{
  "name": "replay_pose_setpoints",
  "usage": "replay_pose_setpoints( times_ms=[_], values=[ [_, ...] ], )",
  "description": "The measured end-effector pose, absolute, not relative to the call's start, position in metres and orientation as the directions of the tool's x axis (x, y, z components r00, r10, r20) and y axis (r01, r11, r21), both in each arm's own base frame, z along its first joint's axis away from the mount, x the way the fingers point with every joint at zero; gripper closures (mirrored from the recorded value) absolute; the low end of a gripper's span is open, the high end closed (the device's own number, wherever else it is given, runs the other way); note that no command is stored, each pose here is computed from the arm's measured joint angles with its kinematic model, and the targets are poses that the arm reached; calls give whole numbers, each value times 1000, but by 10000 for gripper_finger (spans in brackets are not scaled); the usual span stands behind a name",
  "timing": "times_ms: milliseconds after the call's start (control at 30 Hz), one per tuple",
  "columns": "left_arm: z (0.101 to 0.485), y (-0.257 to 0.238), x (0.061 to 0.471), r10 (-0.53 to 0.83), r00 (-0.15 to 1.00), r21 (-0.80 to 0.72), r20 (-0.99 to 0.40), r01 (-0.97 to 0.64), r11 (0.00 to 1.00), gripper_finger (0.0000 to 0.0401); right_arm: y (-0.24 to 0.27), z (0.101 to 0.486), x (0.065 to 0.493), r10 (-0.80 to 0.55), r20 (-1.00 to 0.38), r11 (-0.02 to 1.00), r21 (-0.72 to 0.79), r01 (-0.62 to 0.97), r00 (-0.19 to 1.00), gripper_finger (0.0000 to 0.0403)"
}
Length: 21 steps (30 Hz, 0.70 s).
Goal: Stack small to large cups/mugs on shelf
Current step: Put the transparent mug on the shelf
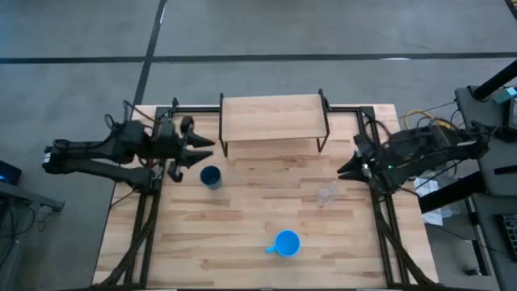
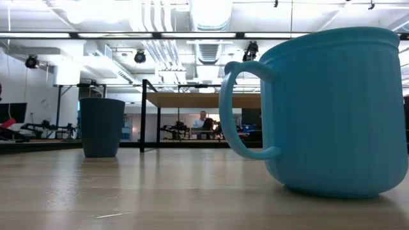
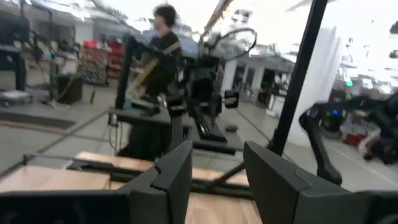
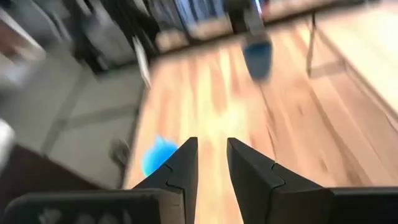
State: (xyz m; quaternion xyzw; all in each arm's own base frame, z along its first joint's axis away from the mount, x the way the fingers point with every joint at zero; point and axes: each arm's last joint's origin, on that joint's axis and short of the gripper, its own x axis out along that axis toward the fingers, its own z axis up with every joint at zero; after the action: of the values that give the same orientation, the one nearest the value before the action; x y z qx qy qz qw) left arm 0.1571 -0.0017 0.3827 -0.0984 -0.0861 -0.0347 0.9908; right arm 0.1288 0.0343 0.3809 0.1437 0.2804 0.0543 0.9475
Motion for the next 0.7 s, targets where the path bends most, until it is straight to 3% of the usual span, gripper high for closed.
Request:
replay_pose_setpoints(
  times_ms=[133,233,500,700],
  values=[
    [389,-5,156,-171,962,-161,211,207,965,269,39,382,147,152,-671,967,252,30,726,321],
    [389,-6,155,-184,960,-187,211,224,956,269,43,386,160,142,-715,971,234,43,685,321],
    [391,-5,152,-183,957,-319,226,250,914,269,50,399,184,140,-722,972,232,45,678,321],
    [392,-6,149,-187,955,-310,232,254,916,269,51,393,190,135,-742,973,225,54,657,321]
  ],
)
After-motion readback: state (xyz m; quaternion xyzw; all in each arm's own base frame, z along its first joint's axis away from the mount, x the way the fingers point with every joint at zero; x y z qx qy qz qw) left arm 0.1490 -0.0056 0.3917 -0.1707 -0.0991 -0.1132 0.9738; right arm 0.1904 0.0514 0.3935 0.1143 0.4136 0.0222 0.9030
